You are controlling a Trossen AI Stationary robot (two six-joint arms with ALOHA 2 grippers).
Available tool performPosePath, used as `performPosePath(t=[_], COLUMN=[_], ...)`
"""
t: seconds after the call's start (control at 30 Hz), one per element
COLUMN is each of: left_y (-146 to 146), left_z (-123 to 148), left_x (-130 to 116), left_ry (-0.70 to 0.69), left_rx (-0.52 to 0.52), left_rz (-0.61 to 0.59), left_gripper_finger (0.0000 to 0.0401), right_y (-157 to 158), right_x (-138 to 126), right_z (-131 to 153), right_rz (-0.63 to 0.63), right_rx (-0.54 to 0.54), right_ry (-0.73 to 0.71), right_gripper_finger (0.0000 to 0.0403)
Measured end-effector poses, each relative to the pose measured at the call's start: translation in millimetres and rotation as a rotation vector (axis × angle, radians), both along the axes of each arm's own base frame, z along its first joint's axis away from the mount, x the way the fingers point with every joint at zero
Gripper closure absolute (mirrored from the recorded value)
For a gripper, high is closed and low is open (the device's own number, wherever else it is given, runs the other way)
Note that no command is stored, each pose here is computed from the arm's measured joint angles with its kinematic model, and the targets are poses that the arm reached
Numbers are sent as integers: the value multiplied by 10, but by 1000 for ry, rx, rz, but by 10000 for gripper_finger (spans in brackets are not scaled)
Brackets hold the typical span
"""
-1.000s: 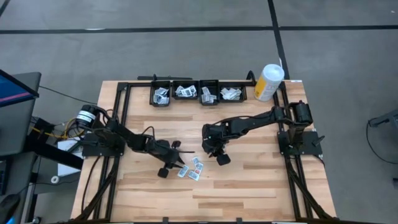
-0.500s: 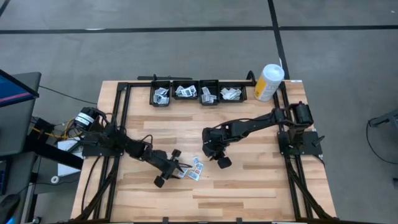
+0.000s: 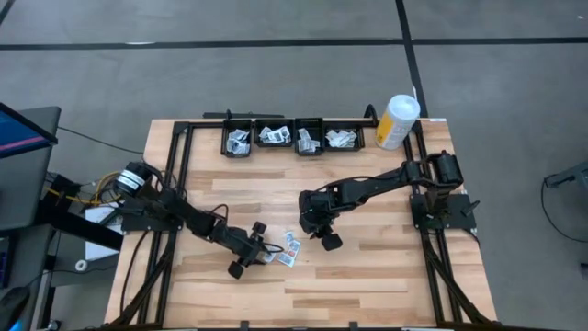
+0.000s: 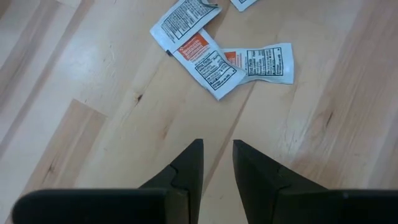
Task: Pick & Place First Aid Supplies
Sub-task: Put the orange ointment pack into the middle right black bin
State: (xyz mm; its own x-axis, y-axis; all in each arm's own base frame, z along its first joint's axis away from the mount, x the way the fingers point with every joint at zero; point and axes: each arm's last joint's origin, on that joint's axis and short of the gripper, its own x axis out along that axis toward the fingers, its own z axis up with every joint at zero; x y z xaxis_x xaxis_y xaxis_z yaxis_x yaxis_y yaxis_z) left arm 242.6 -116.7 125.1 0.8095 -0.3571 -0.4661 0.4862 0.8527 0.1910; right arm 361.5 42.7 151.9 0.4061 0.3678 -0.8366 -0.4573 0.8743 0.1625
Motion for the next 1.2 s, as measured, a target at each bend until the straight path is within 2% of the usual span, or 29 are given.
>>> performPosePath(t=[0.33,0.73,1.07,1.2], left_y=[-5,3,14,46], left_z=[-42,-53,-18,116], left_x=[18,15,17,5], left_ry=[2,6,-35,-96], left_rx=[16,29,66,82], left_rz=[23,31,28,76], left_gripper_finger=[259,392,397,397], right_y=[-8,-6,-4,-3], right_x=[5,22,48,53], right_z=[2,11,25,28], right_rz=[-4,-3,2,3], right_rx=[-4,-2,-2,-2], right_ry=[-5,-25,-59,-65], right_gripper_finger=[321,321,321,321])
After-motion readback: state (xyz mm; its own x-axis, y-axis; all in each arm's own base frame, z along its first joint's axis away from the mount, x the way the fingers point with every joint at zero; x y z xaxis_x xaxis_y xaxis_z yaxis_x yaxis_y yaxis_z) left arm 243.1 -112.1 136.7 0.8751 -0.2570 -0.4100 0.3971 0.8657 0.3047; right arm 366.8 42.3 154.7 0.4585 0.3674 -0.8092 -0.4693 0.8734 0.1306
